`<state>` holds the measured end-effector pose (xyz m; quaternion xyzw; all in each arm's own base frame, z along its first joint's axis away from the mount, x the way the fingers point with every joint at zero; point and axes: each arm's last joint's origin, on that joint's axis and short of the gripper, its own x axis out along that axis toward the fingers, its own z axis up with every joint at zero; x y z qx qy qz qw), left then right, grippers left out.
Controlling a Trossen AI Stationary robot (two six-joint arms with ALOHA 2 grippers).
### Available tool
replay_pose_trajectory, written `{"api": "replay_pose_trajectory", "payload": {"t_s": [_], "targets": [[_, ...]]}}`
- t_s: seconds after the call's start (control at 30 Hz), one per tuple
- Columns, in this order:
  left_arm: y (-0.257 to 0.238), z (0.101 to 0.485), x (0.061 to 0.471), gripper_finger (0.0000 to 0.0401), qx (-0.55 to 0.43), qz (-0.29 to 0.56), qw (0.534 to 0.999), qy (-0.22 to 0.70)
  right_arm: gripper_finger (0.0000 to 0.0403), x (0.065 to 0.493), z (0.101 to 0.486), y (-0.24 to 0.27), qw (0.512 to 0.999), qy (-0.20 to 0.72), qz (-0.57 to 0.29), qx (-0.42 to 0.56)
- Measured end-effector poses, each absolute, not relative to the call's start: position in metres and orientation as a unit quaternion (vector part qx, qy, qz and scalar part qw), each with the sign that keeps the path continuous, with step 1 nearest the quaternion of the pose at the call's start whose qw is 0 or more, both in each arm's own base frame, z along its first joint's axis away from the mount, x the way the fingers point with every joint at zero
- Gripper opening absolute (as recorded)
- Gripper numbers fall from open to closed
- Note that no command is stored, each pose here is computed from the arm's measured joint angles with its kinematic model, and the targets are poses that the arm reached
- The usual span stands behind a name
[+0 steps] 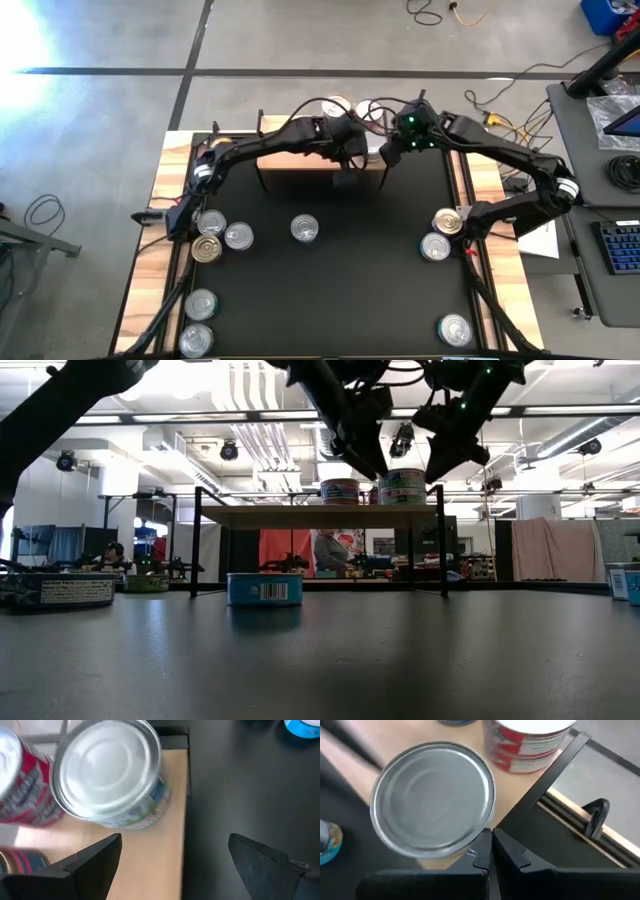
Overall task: Stack canned seafood by type on shelf
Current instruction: Stack the white-green tuna can on top of the other green tuna can on the shelf
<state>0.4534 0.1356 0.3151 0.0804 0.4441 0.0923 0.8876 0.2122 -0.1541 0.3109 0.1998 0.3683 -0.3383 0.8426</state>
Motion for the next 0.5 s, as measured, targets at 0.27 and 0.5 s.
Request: {"api": "replay_pose_trajectory", "payload": {"t_s": [0.27, 0.5], "targets": [[0.158, 0.303, 0.454, 0.0350, 0.096, 0.093, 0.895, 0.426, 0.0009, 0.223, 0.315, -0.131, 0.842, 0.366, -0.316, 0.239], [0.162, 0.316, 0.446, 0.0350, 0.104, 0.088, 0.897, 0.421, 0.0009, 0.224, 0.338, -0.117, 0.859, 0.340, -0.293, 0.245]]}}
